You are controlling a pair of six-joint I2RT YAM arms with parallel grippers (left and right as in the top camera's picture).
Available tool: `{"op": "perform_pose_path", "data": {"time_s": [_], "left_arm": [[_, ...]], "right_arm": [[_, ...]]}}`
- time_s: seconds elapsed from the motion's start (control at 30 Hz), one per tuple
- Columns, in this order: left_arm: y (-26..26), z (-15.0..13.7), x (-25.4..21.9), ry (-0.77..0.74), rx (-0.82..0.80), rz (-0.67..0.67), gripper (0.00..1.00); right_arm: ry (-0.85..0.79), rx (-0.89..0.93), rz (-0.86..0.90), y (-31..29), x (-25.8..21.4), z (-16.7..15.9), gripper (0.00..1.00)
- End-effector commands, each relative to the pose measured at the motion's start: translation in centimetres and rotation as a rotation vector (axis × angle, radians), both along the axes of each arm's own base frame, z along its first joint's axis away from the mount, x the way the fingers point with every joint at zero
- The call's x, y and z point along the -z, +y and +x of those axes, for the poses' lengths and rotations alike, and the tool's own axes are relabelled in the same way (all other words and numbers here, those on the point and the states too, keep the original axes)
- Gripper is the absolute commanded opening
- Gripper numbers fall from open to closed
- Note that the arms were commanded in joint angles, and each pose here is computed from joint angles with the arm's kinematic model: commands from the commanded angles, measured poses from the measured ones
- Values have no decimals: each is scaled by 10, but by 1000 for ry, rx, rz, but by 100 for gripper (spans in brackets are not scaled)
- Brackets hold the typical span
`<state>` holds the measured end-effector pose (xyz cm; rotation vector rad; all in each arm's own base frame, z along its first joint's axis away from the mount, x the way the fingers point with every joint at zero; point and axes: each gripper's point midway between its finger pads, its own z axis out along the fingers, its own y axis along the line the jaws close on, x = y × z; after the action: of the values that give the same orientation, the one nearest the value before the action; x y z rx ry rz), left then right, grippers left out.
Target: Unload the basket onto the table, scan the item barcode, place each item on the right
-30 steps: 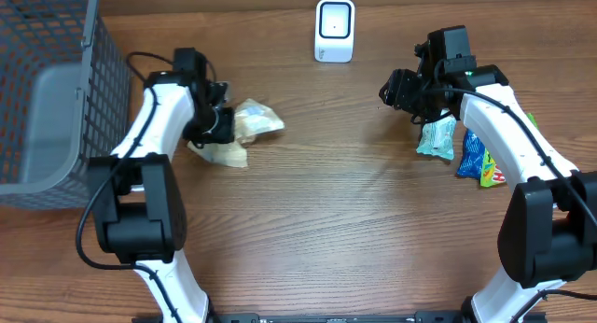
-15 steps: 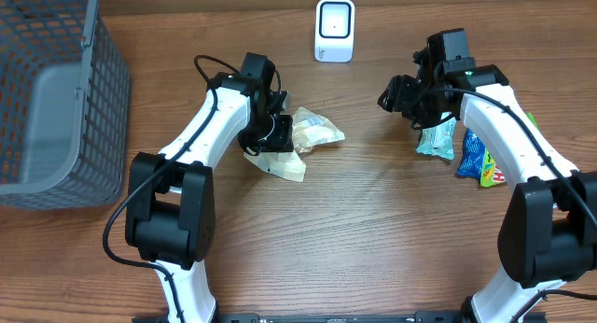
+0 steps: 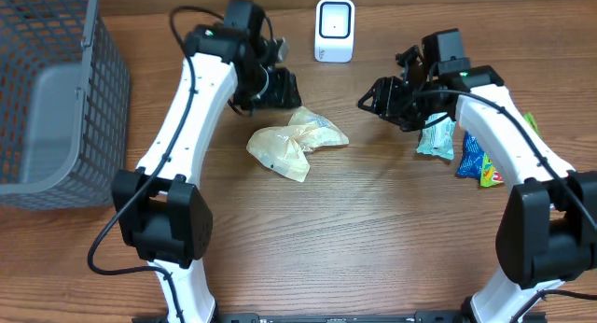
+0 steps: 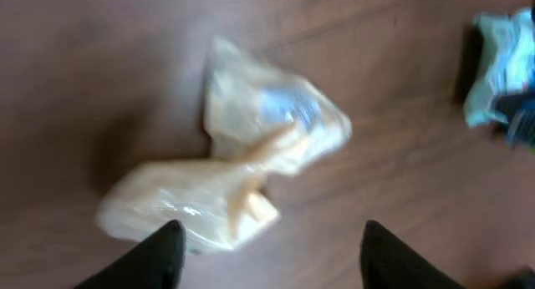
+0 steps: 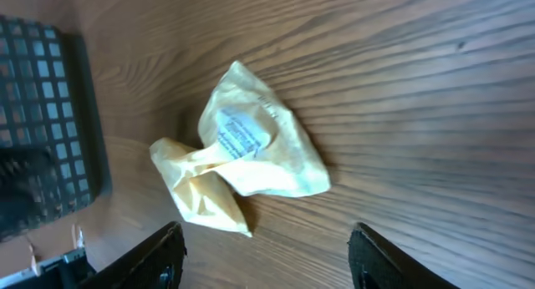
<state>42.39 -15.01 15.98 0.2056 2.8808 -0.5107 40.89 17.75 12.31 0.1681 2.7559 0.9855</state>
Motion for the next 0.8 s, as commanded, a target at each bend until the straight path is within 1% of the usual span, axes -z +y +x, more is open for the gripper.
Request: {"op": "perform_pose_path", "data": {"time_s": [0.0,0.03,0.1,0.3,0.53,0.67,0.77], "left_arm": [[21,16,-3,-85,62,78,72],[21,17,0,-95,99,87,78],[19,17,5,-93,138,92,82],[-1,8,40,-18,244,99,84],[-34,-5,77,35,387,118,88],[-39,-8,94,63,420,142,87],[-35,-10,113,103,421,163,84]], "right_arm": [[-39,26,-30,7,-14,6,67],[-42,35,-47,4,-12,8,68],[-45,52,-60,-3,-11,11,69],[-58,113,-79,-47,-9,24,71],[-31,181,-147,-90,-1,24,76],[-43,163,-157,-93,-1,24,76],[-51,151,-161,-92,-1,24,76]]}}
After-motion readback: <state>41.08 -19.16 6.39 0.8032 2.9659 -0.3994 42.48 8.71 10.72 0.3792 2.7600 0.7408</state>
